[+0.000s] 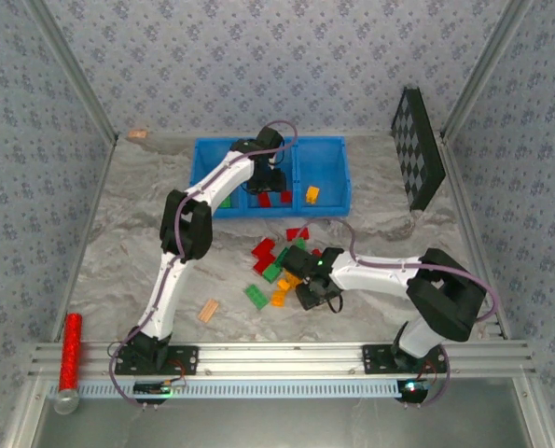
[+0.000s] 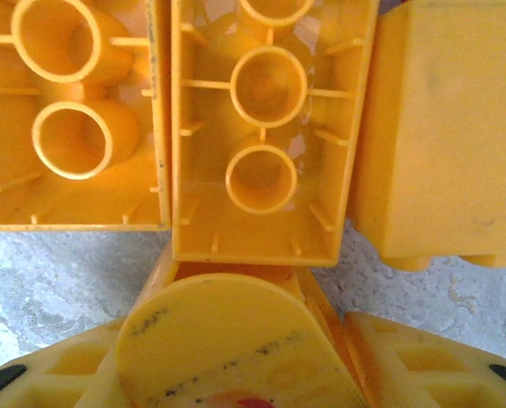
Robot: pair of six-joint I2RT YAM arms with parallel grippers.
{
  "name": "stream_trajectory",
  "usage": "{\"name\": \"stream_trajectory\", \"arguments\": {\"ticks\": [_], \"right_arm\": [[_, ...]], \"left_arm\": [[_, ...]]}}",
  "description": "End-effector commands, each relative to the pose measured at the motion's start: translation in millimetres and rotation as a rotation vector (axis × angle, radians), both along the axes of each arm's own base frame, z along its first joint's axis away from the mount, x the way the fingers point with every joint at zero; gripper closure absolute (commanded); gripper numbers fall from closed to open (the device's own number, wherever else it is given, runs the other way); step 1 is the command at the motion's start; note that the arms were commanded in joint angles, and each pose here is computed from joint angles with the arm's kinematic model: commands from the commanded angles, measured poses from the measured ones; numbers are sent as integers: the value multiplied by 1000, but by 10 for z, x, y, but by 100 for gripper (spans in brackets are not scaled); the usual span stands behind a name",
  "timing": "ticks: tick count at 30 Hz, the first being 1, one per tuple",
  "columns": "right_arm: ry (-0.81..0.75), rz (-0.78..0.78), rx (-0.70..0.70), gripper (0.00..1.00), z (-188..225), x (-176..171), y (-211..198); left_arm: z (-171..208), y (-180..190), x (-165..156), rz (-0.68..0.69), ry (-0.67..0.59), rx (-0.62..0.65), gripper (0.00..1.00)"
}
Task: Sort the legos into containers by color
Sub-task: Pick up the lego from the bottom-center of the table, then place the lego in the container.
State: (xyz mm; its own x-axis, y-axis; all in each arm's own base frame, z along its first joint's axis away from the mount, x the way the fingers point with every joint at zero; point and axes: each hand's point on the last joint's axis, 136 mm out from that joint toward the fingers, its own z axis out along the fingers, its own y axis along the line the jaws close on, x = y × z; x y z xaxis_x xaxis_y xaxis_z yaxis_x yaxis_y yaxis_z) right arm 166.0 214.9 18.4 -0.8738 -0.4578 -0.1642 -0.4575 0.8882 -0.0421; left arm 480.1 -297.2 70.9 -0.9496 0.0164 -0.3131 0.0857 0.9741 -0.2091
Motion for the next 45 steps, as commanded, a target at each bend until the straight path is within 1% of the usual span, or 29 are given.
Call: {"name": "stream_trajectory", "arguments": {"ticks": [1, 6, 9, 11, 14, 17, 21, 26, 28, 32, 36, 41, 45], "right_arm": [[13, -35, -25, 61, 3, -100, -131], [-5, -95, 11, 66, 194, -133, -218], [-7, -122, 88, 67, 384, -137, -218], [-16, -150, 143, 68, 537, -92, -233], [-64, -214, 208, 69, 815, 72, -318], [-116, -268, 265, 70, 1087, 301, -444], [-196, -318, 337, 70, 1469, 728, -585], [-316, -300, 343, 70, 1911, 1343, -651], [-350, -281, 326, 70, 1992, 1584, -635], [-396, -253, 295, 70, 2053, 2018, -564], [-426, -221, 265, 70, 2010, 2439, -444], [-395, -209, 224, 70, 1722, 2847, -302], [-364, -207, 209, 70, 1422, 3056, -219]], "left_arm": [[345, -13, 22, -9, -44, -33, 44], [770, -23, 2, -29, -108, -76, 41], [1060, -3, -81, -58, -146, -83, 40], [1192, 57, -156, -67, -160, -66, 39], [1318, 194, -309, -58, -167, -44, 38], [1370, 370, -480, -22, -181, -24, 38], [1346, 608, -795, 11, -180, 15, 36], [1281, 802, -1252, 42, -134, 6, 34], [1213, 858, -1446, 61, -105, -9, 34], [981, 929, -1794, 129, -18, -46, 34], [704, 966, -2134, 215, 81, -89, 33], [506, 982, -2426, 263, 149, -108, 32], [424, 976, -2571, 277, 171, -108, 31]]}}
